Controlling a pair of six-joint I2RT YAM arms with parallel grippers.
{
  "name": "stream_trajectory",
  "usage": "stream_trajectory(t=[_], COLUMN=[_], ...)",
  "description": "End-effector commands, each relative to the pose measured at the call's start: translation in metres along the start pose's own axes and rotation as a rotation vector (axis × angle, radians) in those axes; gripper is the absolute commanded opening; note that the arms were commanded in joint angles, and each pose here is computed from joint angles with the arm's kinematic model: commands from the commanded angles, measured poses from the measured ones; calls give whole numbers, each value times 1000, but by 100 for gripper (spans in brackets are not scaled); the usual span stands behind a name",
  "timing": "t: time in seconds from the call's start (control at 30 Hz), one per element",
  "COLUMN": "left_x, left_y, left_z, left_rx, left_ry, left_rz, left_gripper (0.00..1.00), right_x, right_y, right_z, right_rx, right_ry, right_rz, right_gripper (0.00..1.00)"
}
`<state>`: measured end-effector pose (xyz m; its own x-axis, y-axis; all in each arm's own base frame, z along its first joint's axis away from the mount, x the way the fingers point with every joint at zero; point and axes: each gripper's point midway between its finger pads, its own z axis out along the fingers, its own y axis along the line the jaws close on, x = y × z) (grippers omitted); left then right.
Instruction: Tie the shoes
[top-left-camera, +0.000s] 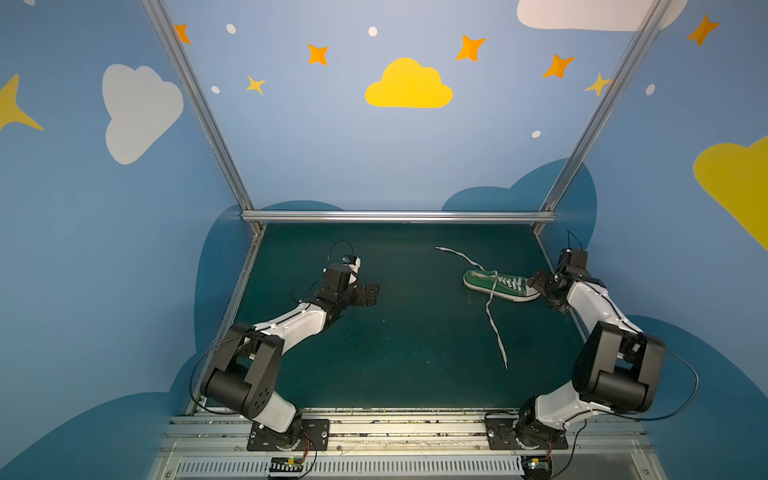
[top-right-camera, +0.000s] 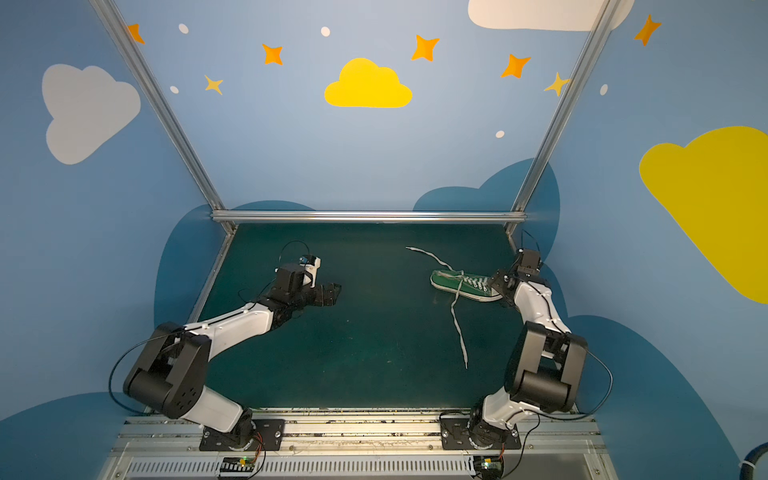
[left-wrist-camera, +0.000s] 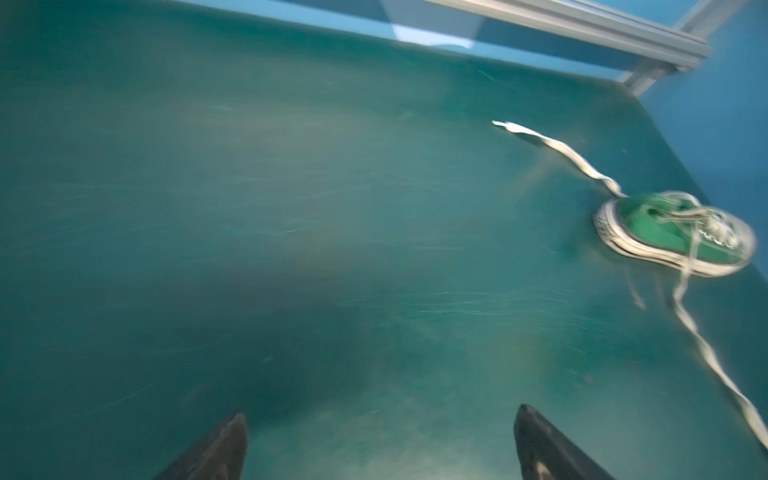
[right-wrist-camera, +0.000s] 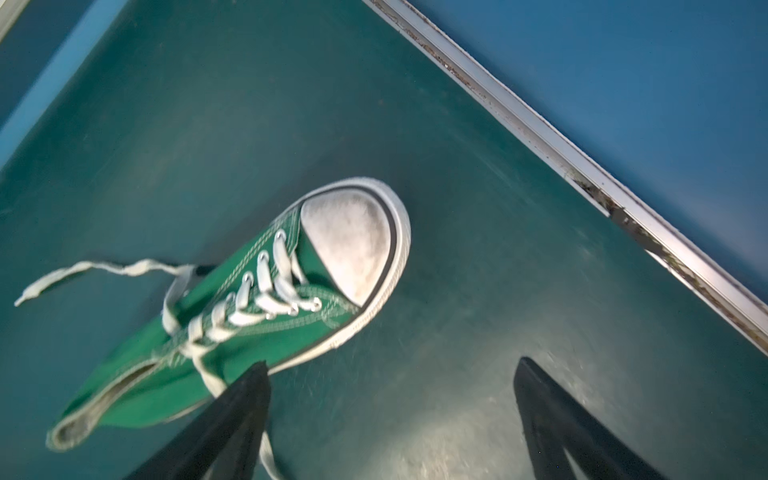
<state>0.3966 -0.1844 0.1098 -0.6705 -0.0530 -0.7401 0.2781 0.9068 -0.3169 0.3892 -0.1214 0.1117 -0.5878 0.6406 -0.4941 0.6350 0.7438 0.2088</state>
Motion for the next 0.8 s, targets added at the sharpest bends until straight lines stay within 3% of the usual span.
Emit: stream_trajectory(t=[0.0,0.2,0.4,0.57,0.77], left_x=[-16,-14,-18,-14,-14], left_y=[-17,-22,-26,-25,-24], left_z=[5,11,9,9,6], left_rx=[57,83,84,81,76], left_ry=[-26,-2,13,10,8], left_rz=[2,0,3,-11,-16], left_gripper=[99,99,99,99,99], right_x=[-1,-5,-6,-1,3], right_y=[-5,-3,15,39,79], right_z=[12,48,71,85,93], right_rx=[5,-10,-95,-176,-250], right_ry=[108,317,374,431,467], right_rz=[37,128,158,141,29], right_gripper=[91,91,91,91,91])
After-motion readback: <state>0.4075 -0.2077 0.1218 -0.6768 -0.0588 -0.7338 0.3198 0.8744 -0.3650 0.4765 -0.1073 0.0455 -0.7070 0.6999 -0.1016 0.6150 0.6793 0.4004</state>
